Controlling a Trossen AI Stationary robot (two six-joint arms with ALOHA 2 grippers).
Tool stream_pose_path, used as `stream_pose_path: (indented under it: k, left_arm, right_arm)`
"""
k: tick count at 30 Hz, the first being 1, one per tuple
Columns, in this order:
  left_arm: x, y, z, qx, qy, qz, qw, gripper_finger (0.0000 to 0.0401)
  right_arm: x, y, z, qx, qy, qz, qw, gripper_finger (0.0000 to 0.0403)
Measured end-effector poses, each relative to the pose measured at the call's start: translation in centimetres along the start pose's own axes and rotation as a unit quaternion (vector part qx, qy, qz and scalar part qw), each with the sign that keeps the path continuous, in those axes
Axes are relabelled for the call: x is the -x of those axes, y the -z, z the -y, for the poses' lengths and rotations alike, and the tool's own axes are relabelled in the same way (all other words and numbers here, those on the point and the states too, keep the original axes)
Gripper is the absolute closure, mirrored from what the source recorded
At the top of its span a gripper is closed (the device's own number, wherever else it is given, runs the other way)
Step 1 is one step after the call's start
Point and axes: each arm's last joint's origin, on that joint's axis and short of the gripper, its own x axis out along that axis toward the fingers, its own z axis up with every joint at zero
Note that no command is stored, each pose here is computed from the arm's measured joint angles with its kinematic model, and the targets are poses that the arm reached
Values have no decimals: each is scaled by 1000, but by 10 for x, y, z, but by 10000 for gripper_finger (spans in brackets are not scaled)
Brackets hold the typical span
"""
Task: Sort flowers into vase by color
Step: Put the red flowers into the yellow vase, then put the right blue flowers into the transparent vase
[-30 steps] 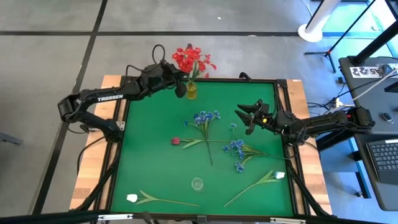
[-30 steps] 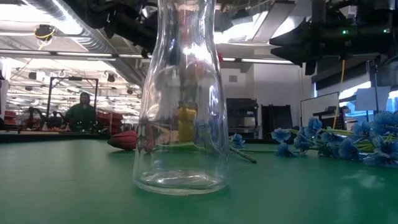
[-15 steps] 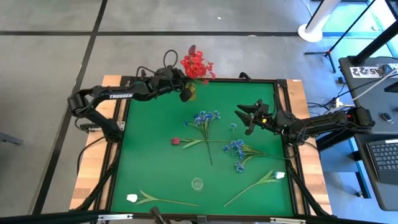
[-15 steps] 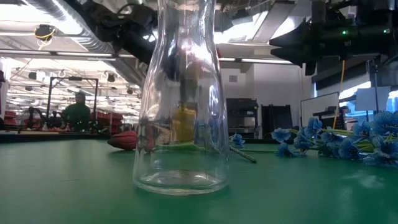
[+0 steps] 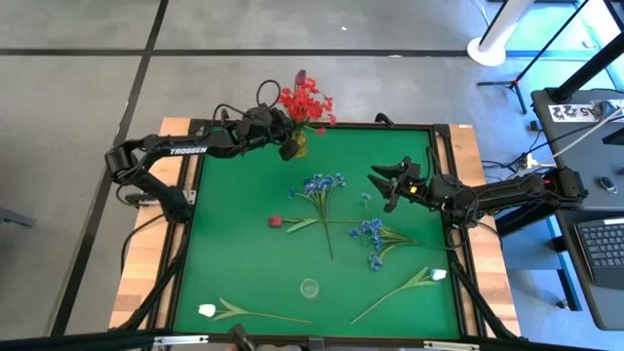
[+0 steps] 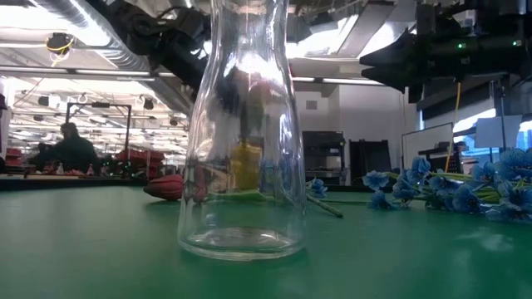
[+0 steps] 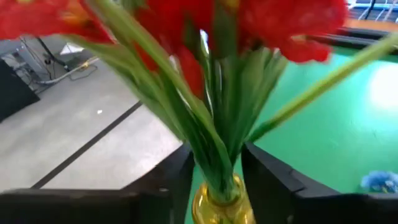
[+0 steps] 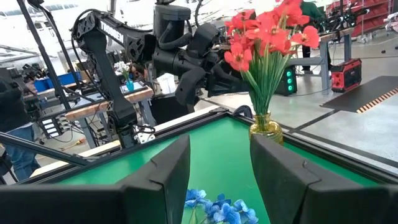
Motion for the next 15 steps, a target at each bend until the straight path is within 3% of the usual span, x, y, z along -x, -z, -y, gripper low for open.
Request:
stream_pose_path:
  k: [8,15]
  left_arm:
    - [25,-11,-5,-1,0,2,1000,194]
    - [72,-24,-14,7,5,3,1000,173]
  right_arm:
    - [0,0,0,-5,0,0,1000,237]
    - [0,1,0,-6,-3,-5,1000,237]
